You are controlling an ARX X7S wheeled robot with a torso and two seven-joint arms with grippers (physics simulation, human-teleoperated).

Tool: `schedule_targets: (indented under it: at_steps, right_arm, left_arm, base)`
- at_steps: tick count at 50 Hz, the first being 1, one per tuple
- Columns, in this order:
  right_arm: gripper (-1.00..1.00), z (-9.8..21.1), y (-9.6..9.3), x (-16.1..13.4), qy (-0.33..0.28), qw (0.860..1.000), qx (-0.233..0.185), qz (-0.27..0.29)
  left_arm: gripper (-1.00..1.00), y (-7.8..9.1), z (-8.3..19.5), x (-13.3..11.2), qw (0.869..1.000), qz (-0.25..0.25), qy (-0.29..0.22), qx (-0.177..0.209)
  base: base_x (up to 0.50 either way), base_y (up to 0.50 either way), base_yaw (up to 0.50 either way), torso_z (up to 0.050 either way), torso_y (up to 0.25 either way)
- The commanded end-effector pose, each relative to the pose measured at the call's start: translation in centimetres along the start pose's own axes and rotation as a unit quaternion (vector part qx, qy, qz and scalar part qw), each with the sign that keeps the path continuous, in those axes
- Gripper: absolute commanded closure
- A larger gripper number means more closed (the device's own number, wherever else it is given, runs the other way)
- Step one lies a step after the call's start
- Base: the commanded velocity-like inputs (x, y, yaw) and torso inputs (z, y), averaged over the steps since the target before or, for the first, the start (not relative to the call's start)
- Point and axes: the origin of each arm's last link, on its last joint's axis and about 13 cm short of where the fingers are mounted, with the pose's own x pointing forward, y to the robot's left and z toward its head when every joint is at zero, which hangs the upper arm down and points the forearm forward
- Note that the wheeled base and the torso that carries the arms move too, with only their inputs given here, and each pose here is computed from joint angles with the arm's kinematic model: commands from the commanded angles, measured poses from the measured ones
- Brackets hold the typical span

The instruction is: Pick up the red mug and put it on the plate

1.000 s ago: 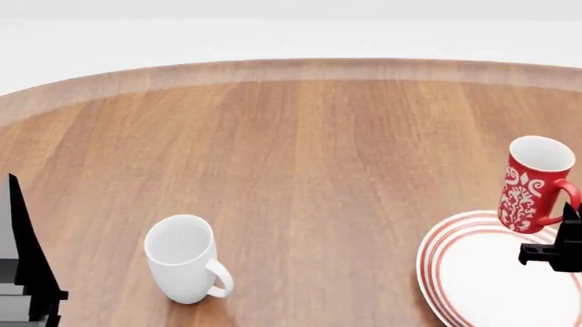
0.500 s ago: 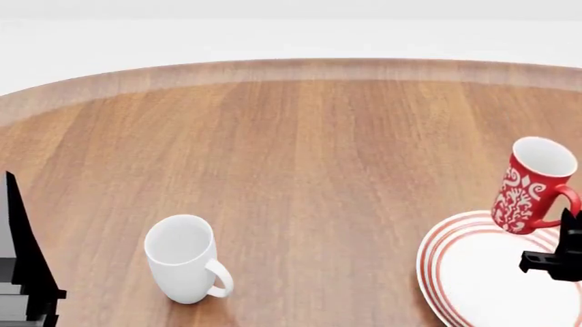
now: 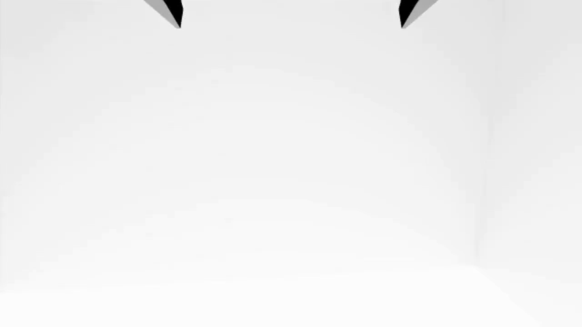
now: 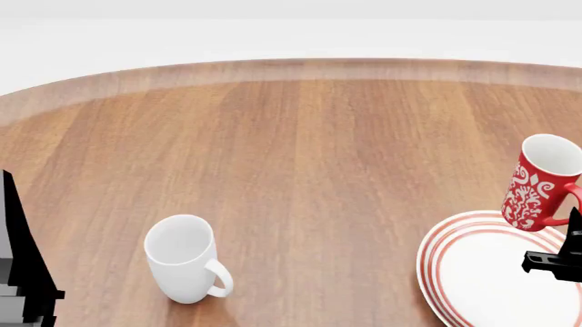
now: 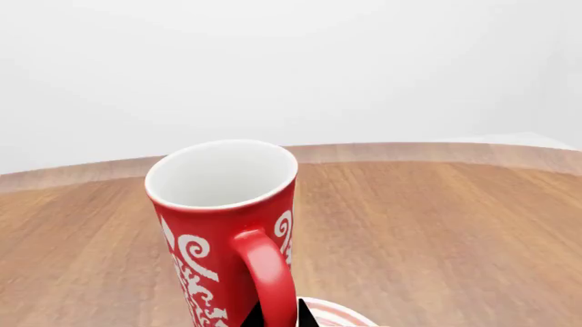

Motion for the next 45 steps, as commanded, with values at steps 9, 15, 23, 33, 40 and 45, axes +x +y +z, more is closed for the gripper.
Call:
schedule_targets:
  at_steps: [9,15,23,33,40,45]
  right_arm:
    - [1.0,0.12,0.44,0.26,-0.017,1.0,-0.022,-0.013]
    - [1.0,-0.05,0.48,0.2,-0.012,1.0,-0.027,-0.009]
    - [1.0,-0.07,0.43,0.17,-0.012,1.0,-0.024,-0.007]
    - [1.0,-0.13,0.4,0.11,-0.012,0.999,-0.029,-0.009]
    - [1.0,0.04,0.18,0.04,-0.02,0.999,-0.034,-0.018]
    - [1.0,0.47,0.13,0.2,-0.036,0.999,-0.033,-0.024]
  left_arm:
    - [-1.0,-0.04,0.19,-0.05,1.0,-0.001,-0.007,0.003]
    - [-1.0,-0.11,0.29,-0.09,1.0,-0.004,-0.009,0.002]
    - [-1.0,-0.2,0.54,-0.16,1.0,-0.007,-0.014,0.005]
    - [-1.0,-0.21,0.66,-0.12,1.0,-0.007,-0.016,0.003]
    - [-1.0,-0.2,0.7,-0.03,1.0,-0.006,-0.016,0.001]
    - [-1.0,-0.2,0.75,0.02,1.0,-0.006,-0.016,0.0]
  base:
    - [0.0,0.0,0.0,0.0,0.001]
    - [0.0,0.0,0.0,0.0,0.0]
    - [0.0,0.0,0.0,0.0,0.0]
    - [0.0,0.0,0.0,0.0,-0.059]
    - [0.0,0.0,0.0,0.0,-0.087]
    - [0.0,0.0,0.0,0.0,-0.087]
